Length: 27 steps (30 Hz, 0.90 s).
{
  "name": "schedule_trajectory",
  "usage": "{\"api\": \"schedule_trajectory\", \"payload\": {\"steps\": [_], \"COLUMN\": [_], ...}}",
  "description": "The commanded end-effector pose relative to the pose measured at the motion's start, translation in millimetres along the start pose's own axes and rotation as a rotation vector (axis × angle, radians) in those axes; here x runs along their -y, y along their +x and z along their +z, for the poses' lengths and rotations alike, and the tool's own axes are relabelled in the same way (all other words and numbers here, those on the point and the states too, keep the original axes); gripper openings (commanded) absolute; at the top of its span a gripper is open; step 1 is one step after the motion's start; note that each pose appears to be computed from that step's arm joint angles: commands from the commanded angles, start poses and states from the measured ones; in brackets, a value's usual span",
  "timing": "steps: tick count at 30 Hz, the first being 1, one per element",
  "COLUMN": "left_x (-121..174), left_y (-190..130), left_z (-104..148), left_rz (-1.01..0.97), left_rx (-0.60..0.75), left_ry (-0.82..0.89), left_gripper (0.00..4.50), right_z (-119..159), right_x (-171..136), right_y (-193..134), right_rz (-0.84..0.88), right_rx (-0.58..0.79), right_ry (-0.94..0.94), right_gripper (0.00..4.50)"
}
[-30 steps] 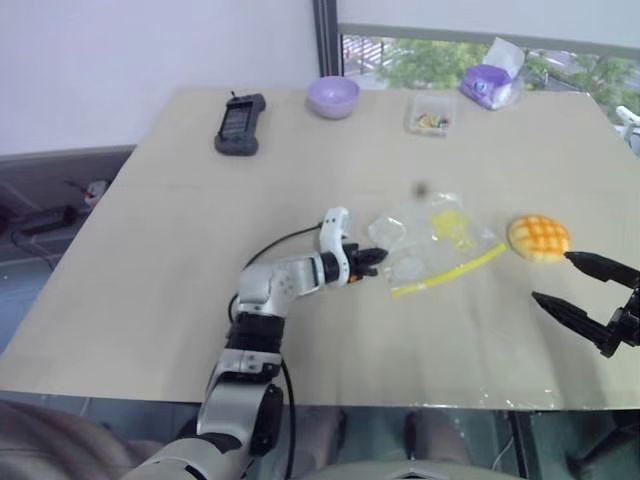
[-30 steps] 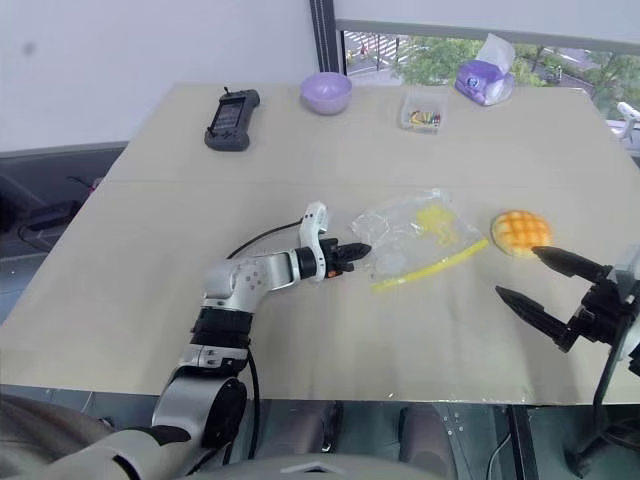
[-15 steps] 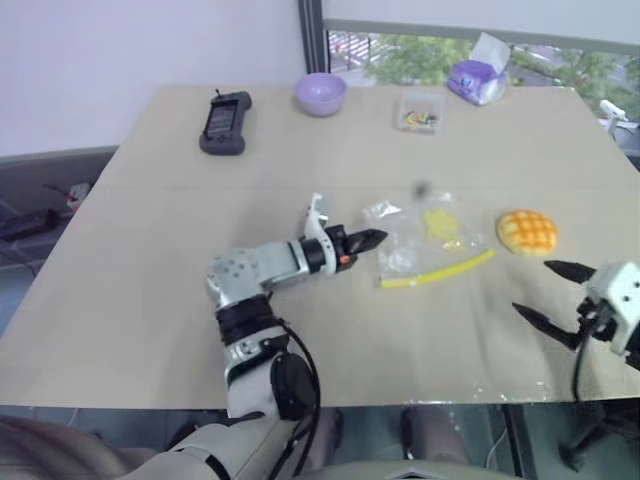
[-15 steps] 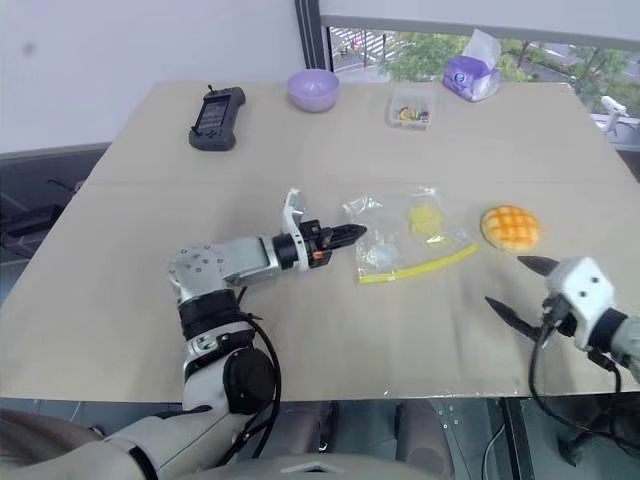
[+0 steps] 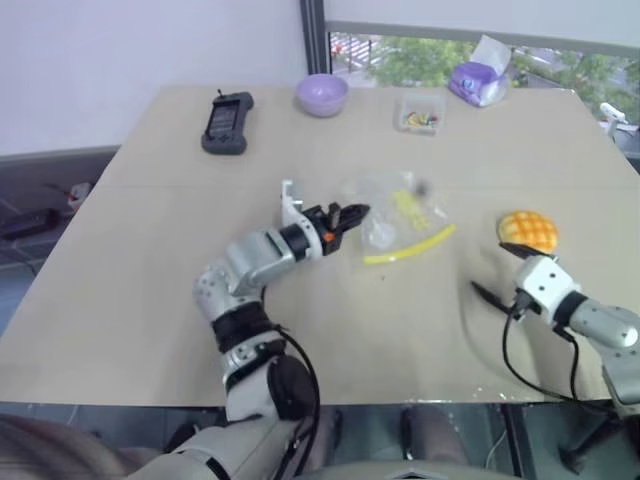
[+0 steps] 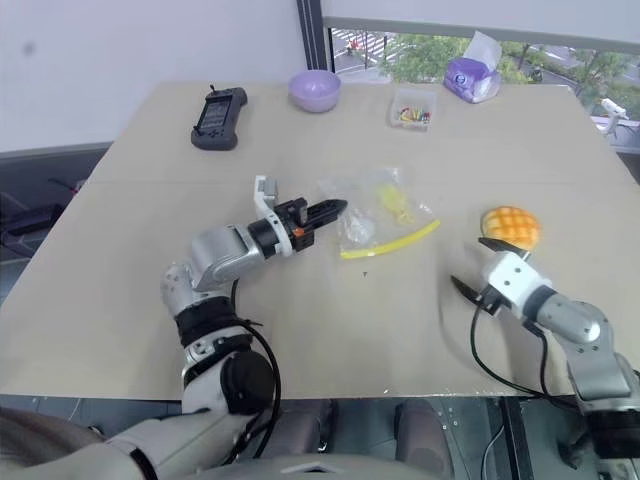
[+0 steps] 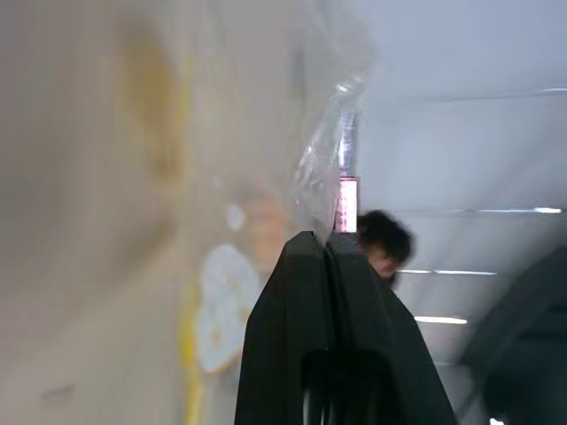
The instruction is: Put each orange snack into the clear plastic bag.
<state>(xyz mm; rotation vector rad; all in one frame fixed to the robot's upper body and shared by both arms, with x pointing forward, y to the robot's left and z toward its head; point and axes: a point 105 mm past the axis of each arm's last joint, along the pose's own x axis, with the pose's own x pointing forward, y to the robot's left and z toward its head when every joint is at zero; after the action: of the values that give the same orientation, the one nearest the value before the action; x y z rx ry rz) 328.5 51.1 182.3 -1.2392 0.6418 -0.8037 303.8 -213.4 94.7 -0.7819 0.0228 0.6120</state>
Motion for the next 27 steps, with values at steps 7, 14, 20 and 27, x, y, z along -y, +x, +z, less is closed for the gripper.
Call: {"api": "schedule_trajectory", "payload": {"steps": [7,14,20,27], "left_x": [26.5,29.8,32.5,34.7], "left_y": [12.0,14.9,15.8,17.1], "left_z": [-29.1,-34.5,-34.9,-38.3], "left_rz": [-0.166,-0.197,-0.215,-0.242], "left_rx": [-0.013,-0.004,0.009,0.001], "left_ry": [-0.114,-0.154,-0.177,-0.188], "left_gripper": [0.07,0.07,0.07,0.07], "right_z": [15.6,23.1,26.6,32.0], "right_x": [2.9,16.5,8.4,-6.3], "right_y": [19.8,31.1,42.2,58.0], "right_rz": [-0.015,-0.109,-0.105,-0.09], "right_rx": [0.066,0.097,0.126,0.157], "right_ry": [-0.038,-0.056,-0.027,0.029], "right_gripper": [4.5,4.5,4.5,4.5]}}
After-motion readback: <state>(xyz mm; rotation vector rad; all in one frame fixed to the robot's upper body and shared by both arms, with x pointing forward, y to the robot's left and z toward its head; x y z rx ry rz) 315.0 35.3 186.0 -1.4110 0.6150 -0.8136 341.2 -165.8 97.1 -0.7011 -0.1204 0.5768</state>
